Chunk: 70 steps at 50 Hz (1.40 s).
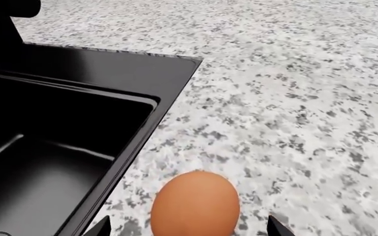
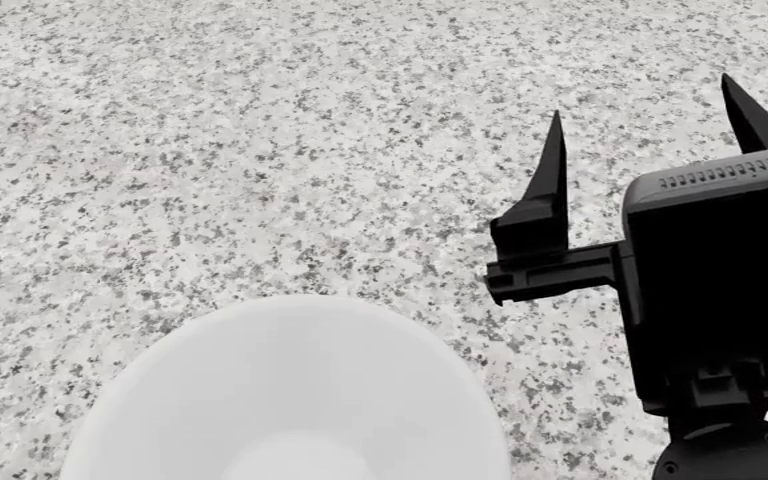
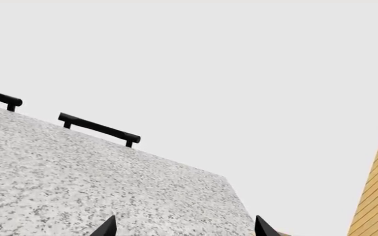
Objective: Place the eggs and milk next to the bowl.
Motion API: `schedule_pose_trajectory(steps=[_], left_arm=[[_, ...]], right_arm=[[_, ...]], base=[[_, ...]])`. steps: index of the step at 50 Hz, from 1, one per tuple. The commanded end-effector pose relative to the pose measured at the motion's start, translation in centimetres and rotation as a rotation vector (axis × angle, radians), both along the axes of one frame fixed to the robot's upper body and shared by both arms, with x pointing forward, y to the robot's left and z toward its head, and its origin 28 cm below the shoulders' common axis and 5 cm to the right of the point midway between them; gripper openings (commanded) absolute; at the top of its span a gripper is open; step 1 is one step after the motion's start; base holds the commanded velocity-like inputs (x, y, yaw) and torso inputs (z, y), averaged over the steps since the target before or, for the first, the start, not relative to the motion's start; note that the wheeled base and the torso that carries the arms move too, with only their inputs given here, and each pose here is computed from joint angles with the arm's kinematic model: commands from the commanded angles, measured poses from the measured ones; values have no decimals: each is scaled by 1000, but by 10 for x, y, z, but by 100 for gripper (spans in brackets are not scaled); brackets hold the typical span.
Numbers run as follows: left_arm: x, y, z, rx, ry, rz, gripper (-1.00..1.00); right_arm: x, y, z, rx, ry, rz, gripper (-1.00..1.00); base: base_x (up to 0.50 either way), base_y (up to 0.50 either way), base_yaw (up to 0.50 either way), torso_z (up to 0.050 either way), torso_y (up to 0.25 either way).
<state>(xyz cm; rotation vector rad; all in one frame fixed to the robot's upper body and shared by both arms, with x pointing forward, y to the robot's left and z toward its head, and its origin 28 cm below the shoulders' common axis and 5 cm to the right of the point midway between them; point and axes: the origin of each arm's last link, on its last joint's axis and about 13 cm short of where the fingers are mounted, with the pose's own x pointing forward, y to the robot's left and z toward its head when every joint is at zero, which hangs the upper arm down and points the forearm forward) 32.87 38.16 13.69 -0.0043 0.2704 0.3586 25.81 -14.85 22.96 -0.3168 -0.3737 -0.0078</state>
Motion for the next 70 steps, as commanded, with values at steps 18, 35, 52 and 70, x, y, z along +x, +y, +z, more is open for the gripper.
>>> schedule_pose_trajectory(steps=[18,35,52,70], left_arm=[[24,-6,-20,6,27,-48,100],[19,-3,-25,-8,46,-23,-100],[0,-6,-3,-22,-44,-143,-100],[-24,-5,23,11,-31,-357,-100]], right_arm=[[1,0,0,-13,0,-14,100],[0,0,-1,-11,2,-16,100],[0,0,2,-9,-7,-13,100],[-1,1,0,0,-12,-6,100]], base=[[0,0,0,0,0],[1,0,-1,0,-2],[0,0,0,0,-1],[0,0,0,0,0]])
